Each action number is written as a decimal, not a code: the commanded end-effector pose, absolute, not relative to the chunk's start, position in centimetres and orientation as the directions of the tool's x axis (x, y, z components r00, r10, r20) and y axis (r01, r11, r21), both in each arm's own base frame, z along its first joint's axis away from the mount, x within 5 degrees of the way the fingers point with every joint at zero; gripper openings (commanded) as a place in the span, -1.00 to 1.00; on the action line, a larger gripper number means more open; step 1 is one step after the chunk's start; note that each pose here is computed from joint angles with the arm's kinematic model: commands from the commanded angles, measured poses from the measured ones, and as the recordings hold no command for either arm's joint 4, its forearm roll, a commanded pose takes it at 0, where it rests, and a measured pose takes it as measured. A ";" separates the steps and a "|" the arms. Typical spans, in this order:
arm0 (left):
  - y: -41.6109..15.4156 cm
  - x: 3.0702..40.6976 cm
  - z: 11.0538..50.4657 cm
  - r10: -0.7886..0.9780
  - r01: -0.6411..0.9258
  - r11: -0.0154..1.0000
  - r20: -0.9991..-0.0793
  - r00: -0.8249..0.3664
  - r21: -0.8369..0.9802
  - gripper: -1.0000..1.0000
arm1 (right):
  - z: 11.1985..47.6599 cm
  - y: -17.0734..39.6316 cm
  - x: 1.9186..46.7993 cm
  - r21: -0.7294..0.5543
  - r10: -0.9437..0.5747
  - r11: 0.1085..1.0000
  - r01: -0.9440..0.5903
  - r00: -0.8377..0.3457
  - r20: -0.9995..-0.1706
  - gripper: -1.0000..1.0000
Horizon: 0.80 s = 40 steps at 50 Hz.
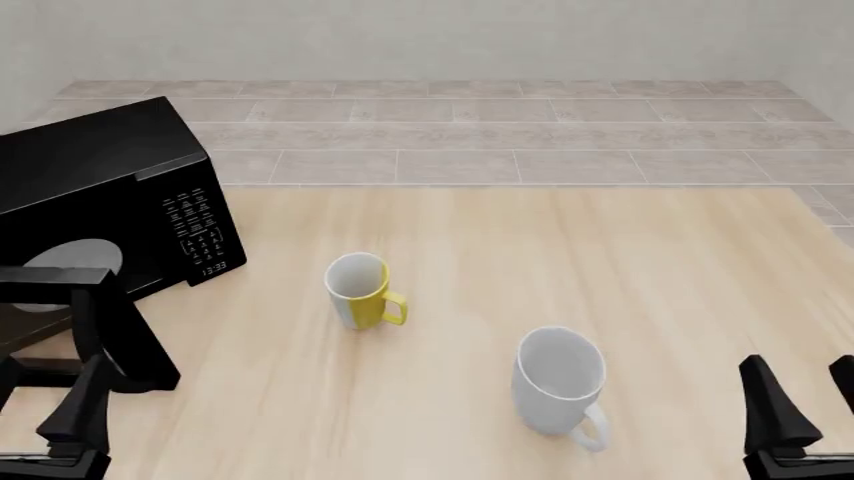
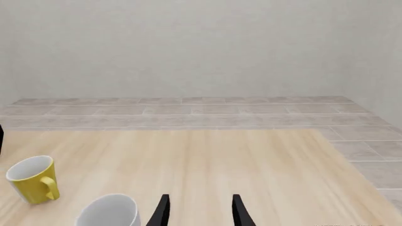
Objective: Close the microwave.
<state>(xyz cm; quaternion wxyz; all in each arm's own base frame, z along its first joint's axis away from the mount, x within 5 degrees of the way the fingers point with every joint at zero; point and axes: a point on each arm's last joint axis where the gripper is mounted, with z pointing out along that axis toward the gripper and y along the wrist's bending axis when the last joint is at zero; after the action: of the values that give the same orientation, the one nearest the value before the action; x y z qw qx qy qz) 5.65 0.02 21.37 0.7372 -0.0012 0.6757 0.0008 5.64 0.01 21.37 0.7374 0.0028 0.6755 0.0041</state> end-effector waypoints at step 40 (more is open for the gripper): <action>1.0 14.5 19.7 0.023 -0.060 0.998 -0.985 -0.168 0.034 1.00 | 21.3 0.3 5.7 0.048 0.052 0.998 -0.050 0.080 -0.995 1.00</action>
<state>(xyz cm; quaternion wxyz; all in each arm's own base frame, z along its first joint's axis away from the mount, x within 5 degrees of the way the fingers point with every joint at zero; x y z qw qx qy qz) 12.93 0.47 20.19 0.6623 -0.0105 0.7490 0.0146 5.71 0.23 21.27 0.7331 0.0010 0.6794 0.0303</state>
